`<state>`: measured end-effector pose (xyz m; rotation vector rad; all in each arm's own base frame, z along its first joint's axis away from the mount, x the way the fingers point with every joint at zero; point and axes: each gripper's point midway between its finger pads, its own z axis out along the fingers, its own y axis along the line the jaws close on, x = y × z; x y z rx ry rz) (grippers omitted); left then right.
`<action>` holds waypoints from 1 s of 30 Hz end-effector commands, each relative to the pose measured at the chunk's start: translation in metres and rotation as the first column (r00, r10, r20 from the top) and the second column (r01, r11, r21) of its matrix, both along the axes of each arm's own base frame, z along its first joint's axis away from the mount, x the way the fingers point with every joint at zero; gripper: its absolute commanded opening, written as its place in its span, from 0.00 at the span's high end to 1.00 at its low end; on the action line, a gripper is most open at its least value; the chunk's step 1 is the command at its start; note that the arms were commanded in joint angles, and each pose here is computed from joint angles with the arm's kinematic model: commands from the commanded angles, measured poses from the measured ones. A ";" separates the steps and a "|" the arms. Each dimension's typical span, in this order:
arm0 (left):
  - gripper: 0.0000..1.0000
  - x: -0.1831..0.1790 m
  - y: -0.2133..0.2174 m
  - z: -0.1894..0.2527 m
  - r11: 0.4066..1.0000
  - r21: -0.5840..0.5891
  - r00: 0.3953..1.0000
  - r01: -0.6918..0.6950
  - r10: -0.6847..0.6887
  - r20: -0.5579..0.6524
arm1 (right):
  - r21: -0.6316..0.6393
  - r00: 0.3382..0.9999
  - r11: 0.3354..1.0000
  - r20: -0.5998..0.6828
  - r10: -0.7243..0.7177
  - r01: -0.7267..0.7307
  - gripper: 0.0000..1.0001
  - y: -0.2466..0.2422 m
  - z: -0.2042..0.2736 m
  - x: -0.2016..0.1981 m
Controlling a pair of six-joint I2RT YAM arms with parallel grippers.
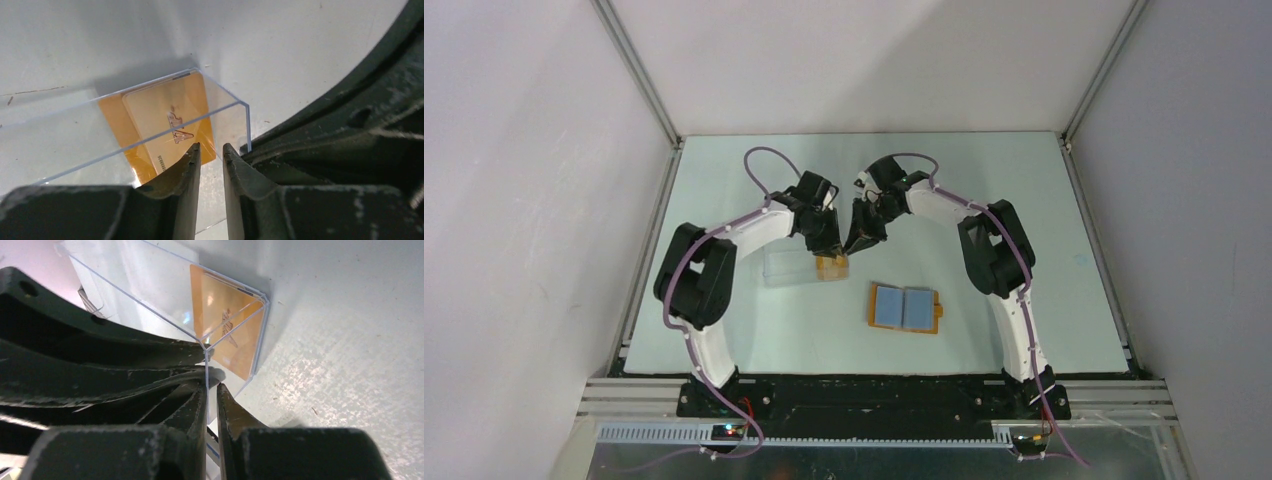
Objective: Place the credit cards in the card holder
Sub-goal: Pick up the credit card from the storage box.
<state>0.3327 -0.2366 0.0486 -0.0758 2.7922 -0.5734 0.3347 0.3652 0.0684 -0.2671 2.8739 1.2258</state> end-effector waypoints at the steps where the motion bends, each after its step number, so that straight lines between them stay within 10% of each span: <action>1: 0.72 0.007 -0.015 0.036 0.996 -0.092 0.997 0.016 -0.009 0.080 | -0.082 0.999 0.996 -0.052 0.014 -0.018 0.97 -0.008 -0.034 -0.014; 30: 0.63 0.002 0.032 -0.025 0.992 0.090 0.996 -0.086 0.086 0.003 | -0.085 0.998 0.996 -0.061 0.019 -0.024 0.96 -0.009 -0.037 -0.016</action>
